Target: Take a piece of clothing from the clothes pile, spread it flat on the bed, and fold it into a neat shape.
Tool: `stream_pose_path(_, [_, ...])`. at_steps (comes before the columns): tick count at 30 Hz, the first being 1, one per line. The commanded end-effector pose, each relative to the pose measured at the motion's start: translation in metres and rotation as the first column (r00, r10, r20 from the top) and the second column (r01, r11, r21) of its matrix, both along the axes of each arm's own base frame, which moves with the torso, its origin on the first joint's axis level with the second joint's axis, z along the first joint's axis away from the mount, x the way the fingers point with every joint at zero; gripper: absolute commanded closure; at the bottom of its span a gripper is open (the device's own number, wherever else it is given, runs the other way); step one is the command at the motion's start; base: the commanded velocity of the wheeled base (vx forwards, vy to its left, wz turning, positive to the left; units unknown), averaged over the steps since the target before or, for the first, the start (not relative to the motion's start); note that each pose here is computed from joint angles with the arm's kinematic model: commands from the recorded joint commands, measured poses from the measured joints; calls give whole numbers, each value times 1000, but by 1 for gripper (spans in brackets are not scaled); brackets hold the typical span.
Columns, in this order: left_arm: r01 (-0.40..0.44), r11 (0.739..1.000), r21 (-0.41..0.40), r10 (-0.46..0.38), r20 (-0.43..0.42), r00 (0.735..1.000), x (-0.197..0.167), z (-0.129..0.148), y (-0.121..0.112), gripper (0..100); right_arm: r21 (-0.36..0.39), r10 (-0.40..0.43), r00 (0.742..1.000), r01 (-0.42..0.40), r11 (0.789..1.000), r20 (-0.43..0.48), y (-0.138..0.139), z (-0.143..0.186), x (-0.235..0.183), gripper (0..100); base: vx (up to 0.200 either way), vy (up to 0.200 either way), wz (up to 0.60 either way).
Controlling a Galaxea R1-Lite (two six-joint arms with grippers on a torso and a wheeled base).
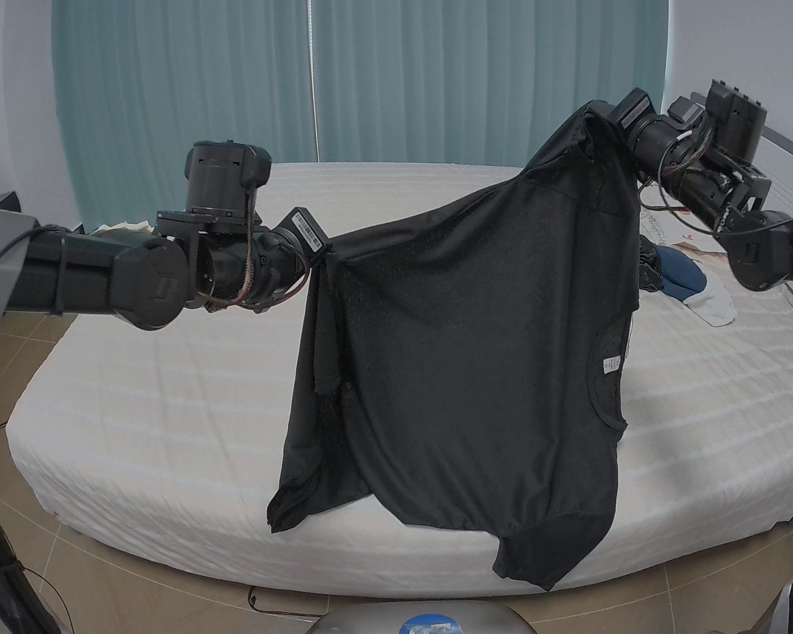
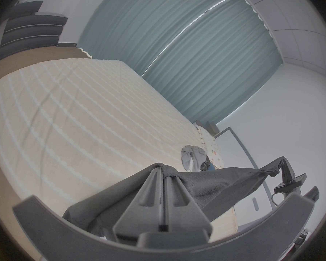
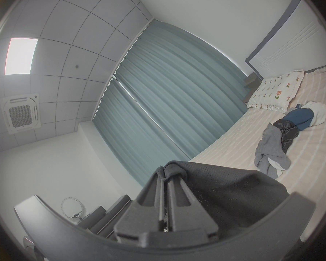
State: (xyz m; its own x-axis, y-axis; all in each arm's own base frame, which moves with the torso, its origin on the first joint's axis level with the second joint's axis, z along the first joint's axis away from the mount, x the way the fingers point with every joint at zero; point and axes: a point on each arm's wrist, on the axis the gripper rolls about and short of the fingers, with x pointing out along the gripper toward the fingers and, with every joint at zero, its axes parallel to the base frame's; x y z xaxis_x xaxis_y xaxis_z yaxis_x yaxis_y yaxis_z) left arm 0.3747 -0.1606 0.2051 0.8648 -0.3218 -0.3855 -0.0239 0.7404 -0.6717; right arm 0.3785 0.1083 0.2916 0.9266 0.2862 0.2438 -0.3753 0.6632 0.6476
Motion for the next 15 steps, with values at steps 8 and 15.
stream_pose_path(8, [-17, 999, 48, 23, -127, 992, 42, -70, -10, 100, -54, -50, 977, 40, 998, -206, 18, -98, 53, 100, 0, 0, 0])
stream_pose_path(15, [-22, 998, 66, 34, -185, 982, 57, -107, -13, 100, -66, -80, 969, 67, 996, -235, 23, -149, 75, 100, 0, 0, 0])
